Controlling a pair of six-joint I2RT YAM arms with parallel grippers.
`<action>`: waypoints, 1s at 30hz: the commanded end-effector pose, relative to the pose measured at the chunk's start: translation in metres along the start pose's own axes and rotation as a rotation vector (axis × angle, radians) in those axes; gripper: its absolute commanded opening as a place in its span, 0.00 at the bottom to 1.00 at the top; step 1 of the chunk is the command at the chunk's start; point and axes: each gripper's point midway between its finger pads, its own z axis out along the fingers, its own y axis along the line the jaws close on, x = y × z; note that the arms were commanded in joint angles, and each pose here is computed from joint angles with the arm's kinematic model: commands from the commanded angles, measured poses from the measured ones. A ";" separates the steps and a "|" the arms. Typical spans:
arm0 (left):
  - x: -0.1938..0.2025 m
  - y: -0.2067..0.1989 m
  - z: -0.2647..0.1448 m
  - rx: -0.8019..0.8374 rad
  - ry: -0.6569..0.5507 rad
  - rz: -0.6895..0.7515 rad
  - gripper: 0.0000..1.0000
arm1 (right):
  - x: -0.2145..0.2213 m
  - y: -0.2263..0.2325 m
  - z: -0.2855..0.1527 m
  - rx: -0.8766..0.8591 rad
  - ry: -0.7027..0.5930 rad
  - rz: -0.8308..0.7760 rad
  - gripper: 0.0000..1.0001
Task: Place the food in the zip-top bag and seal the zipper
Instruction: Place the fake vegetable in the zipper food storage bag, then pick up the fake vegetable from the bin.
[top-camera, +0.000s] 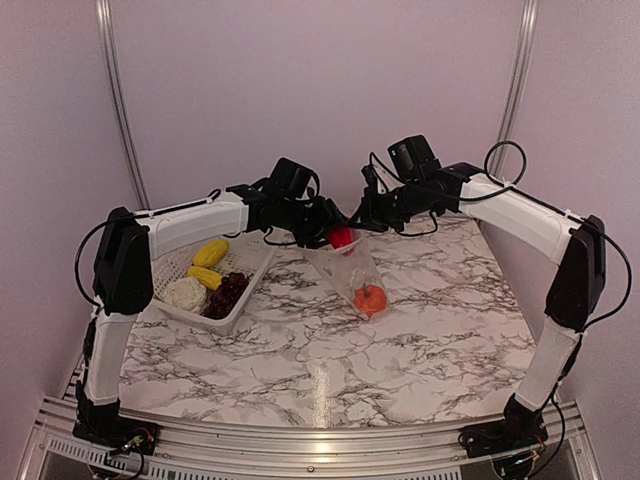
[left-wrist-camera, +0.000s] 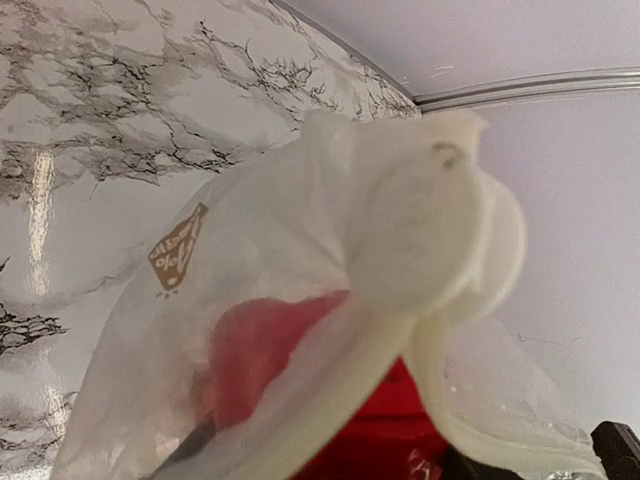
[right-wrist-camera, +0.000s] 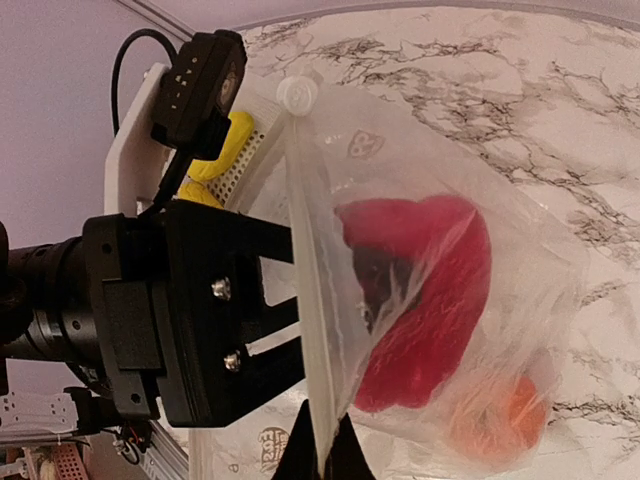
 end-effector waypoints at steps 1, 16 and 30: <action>0.002 0.012 0.013 -0.032 0.010 -0.068 0.63 | -0.014 0.020 -0.015 -0.047 -0.051 -0.018 0.00; -0.014 -0.051 -0.025 0.133 -0.026 -0.011 0.99 | -0.023 0.011 -0.015 -0.040 -0.064 0.001 0.00; -0.034 -0.147 -0.125 0.380 -0.146 0.172 0.99 | -0.060 -0.022 -0.041 0.057 -0.136 -0.021 0.00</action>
